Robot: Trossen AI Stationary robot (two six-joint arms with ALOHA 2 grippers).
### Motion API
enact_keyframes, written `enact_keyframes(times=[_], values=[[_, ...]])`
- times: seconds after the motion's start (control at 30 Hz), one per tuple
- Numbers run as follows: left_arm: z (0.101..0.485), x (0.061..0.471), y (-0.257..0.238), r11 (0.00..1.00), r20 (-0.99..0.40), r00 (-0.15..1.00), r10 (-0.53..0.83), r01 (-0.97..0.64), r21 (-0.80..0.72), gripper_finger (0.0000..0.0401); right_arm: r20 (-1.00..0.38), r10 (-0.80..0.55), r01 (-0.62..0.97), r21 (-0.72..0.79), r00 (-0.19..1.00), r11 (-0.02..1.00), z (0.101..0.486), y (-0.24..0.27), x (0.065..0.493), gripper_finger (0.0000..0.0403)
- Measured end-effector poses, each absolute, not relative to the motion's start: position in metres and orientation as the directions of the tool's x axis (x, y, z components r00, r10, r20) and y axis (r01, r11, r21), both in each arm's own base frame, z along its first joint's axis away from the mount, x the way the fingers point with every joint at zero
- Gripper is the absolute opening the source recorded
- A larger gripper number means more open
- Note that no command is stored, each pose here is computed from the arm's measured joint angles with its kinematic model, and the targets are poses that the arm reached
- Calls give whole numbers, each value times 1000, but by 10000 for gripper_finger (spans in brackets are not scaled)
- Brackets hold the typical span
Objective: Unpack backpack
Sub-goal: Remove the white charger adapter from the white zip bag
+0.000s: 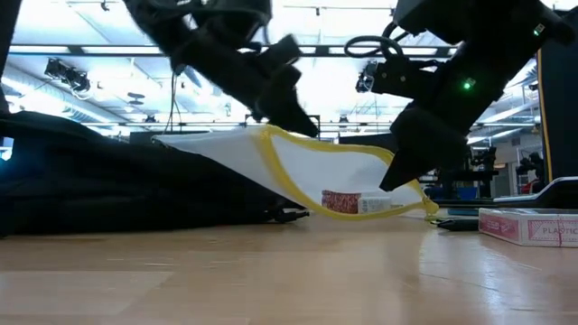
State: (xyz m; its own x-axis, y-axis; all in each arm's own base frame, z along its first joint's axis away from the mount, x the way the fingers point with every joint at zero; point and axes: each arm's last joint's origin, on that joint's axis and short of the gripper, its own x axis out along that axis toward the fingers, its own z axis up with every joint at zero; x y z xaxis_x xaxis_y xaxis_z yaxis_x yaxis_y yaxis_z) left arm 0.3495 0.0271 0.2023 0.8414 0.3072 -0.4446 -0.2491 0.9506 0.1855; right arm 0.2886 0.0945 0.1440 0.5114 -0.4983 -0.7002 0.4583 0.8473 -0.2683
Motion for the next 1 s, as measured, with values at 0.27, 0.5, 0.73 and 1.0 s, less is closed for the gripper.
enact_keyframes(times=[0.27,0.5,0.73,1.0], values=[[204,347,111,966,-452,855,254,-243,83,0,-676,-486,481,-216,554,850,147,95,295,52],[190,372,153,989,-513,852,102,-144,-43,0,-680,-493,491,-220,543,843,146,92,295,52],[172,402,164,993,-630,775,43,-104,-60,0,-701,-477,476,-221,530,852,145,92,293,52],[150,413,162,993,-705,709,8,-88,-77,0,-728,-486,474,-249,484,845,142,91,288,52]])
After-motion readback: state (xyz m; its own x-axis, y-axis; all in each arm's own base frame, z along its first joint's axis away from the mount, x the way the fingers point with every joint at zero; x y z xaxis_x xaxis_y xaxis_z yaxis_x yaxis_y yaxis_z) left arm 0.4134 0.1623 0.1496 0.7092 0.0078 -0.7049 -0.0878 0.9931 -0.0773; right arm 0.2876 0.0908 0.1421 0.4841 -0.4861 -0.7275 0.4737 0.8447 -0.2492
